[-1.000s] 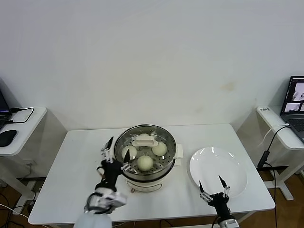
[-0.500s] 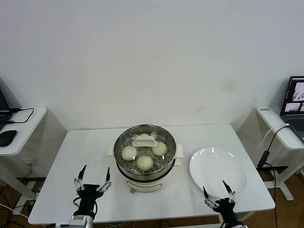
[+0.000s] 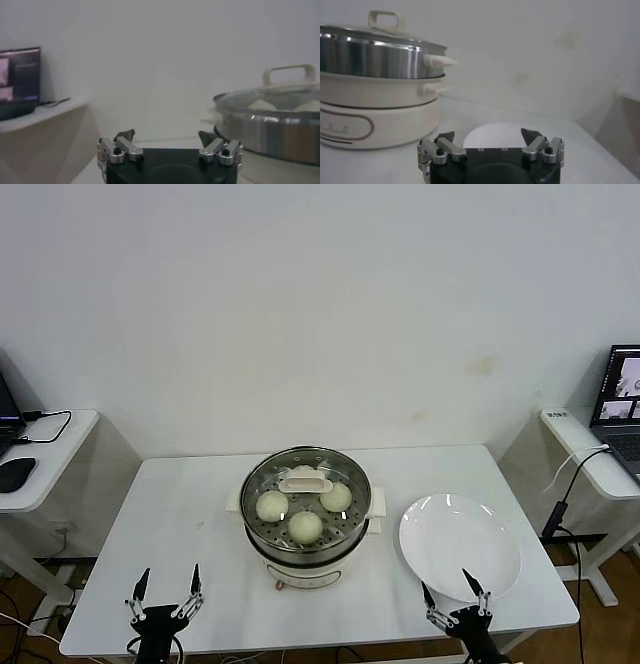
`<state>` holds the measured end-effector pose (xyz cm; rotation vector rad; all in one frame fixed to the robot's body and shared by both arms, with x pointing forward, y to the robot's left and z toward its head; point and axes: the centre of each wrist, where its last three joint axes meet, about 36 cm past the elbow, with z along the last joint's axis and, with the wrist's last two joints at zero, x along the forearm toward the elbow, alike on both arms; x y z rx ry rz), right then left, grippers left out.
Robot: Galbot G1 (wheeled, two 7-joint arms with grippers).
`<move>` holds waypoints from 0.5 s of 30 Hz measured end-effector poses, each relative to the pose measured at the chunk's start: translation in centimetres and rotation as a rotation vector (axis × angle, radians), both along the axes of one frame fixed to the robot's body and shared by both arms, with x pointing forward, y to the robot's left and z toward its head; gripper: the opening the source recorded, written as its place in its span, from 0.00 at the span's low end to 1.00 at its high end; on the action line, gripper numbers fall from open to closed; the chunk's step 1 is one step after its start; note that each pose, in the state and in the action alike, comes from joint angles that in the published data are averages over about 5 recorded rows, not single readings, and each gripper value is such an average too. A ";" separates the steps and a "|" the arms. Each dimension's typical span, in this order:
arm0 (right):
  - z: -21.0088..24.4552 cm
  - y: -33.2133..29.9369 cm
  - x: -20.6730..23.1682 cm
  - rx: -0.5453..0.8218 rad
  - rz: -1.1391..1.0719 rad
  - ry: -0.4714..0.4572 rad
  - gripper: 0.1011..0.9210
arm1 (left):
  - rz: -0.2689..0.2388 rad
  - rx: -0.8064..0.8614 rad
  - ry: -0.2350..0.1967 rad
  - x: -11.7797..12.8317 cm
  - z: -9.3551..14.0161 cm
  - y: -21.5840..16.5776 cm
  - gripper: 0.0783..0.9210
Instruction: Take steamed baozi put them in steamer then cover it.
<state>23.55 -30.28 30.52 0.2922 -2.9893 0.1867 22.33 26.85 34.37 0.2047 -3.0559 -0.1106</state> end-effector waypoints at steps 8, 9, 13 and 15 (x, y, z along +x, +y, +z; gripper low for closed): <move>0.7 0.5 -0.4 0.033 -0.003 0.027 0.88 | -0.006 -0.039 0.017 -1.5 -0.6 0.6 0.88; 0.7 0.5 -0.5 0.034 -0.005 0.029 0.88 | -0.006 -0.042 0.018 -1.6 -0.6 0.6 0.88; 0.8 0.6 -0.8 0.035 -0.011 0.041 0.88 | -0.012 -0.057 0.030 -2.0 -0.7 0.8 0.88; 0.8 0.5 -0.9 0.036 -0.014 0.047 0.88 | -0.015 -0.065 0.036 -2.2 -0.7 0.7 0.88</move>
